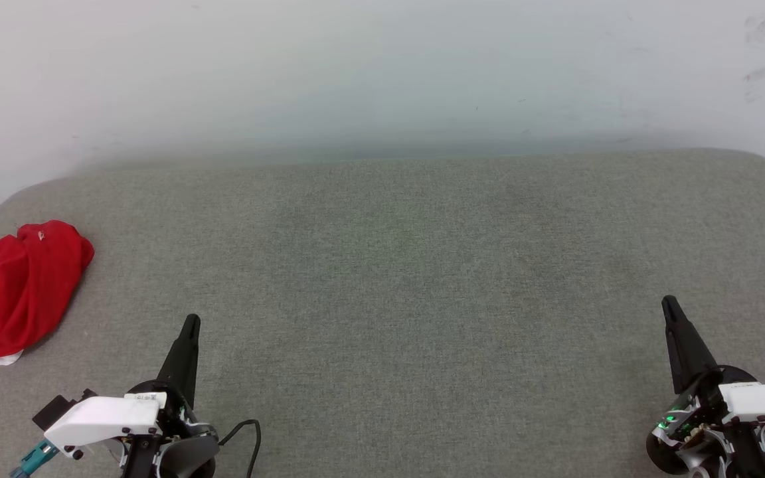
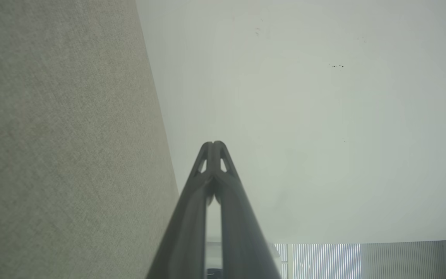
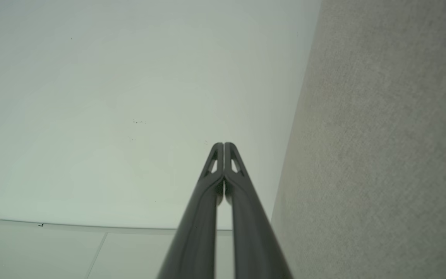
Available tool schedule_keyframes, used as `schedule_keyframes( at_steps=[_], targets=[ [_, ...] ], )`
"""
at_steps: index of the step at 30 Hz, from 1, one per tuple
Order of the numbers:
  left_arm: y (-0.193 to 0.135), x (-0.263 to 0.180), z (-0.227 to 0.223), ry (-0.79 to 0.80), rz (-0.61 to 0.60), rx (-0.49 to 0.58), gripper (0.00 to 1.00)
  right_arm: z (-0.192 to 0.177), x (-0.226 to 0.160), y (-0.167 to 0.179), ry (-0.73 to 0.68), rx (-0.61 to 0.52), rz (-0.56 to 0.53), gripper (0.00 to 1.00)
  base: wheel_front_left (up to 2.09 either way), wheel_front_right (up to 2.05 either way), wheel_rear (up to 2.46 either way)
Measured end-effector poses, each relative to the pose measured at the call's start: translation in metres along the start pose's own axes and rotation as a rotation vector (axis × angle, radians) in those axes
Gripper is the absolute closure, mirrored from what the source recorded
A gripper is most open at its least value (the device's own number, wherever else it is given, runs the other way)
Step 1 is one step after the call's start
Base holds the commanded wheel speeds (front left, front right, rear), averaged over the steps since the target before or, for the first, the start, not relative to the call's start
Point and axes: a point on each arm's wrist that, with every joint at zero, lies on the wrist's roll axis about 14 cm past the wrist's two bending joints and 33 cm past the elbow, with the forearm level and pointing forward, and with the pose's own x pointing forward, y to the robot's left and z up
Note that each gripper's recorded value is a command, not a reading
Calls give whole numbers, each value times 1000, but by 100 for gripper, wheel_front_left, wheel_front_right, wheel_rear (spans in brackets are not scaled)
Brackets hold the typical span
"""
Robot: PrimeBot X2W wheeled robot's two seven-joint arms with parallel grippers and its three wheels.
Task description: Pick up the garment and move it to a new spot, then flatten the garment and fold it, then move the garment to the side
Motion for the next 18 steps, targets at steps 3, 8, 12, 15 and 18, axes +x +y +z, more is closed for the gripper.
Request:
schedule_keyframes(
  at_steps=[3,8,12,15,18],
  targets=[
    [0,0,0,0,0,0,100,0,0,0,0,0,0,100,0,0,0],
    [0,0,0,0,0,0,100,0,0,0,0,0,0,100,0,0,0],
    [0,0,0,0,0,0,100,0,0,0,0,0,0,100,0,0,0],
    [0,0,0,0,0,0,100,0,0,0,0,0,0,100,0,0,0],
    [0,0,0,0,0,0,100,0,0,0,0,0,0,100,0,0,0]
  ],
)
